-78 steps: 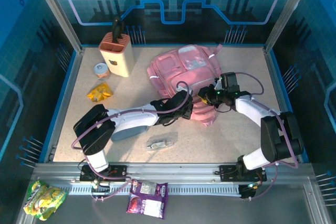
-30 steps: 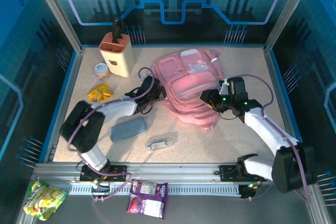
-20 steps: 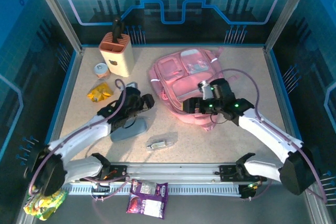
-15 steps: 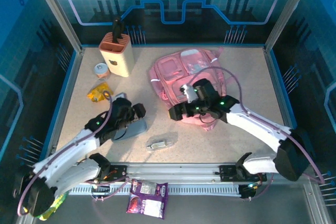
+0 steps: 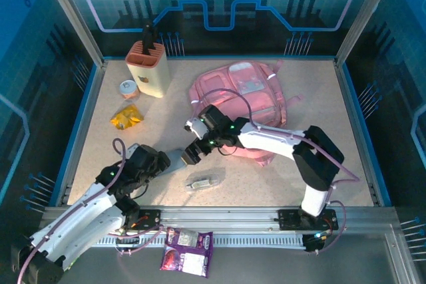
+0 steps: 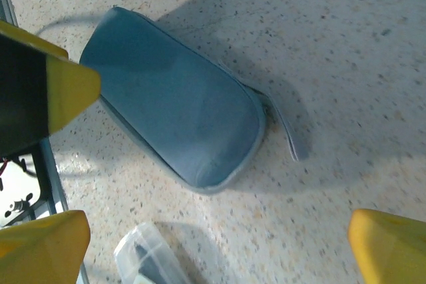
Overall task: Pack the student bag
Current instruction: Pick up the glasses case from the bottom-left of the table.
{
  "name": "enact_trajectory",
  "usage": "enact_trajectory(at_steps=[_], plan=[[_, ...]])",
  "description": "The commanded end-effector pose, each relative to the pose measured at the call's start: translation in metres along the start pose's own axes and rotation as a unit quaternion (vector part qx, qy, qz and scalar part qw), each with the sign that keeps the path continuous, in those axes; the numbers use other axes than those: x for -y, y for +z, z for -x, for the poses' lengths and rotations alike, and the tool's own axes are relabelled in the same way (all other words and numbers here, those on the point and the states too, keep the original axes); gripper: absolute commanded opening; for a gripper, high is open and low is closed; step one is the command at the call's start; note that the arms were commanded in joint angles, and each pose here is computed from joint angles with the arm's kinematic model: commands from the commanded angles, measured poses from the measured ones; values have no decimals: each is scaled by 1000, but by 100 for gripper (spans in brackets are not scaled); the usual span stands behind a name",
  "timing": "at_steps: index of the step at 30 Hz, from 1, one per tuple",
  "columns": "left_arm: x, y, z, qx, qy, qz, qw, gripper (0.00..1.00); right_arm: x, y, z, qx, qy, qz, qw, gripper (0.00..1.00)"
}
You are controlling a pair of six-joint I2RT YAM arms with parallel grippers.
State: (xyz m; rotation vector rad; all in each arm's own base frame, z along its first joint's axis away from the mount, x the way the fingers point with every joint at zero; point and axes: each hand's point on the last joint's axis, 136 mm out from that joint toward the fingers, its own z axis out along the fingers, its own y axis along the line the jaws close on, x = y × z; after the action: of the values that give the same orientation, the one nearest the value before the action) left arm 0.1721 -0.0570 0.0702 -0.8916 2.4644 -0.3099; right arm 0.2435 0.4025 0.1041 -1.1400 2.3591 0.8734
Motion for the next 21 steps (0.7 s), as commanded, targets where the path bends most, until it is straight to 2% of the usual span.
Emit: enact_trajectory(at_steps=[1,7,10,18,21], plan=[[-16,5,-1,7,-36,28,999,99,-7,19,20,9,-26,25,999,100],[-13,14,5,20,-59,19,998,98,-5,53,28,-6,-24,54,998,100],[-6,23,4,6,-74,0,997,95,-5,62,24,-19,-24,64,997,100],[4,36,25,23,-93,-25,995,93,-30,55,0,-40,-43,83,995,100],[15,38,39,27,-96,-50,994,93,-41,49,-12,-56,-59,63,995,100]])
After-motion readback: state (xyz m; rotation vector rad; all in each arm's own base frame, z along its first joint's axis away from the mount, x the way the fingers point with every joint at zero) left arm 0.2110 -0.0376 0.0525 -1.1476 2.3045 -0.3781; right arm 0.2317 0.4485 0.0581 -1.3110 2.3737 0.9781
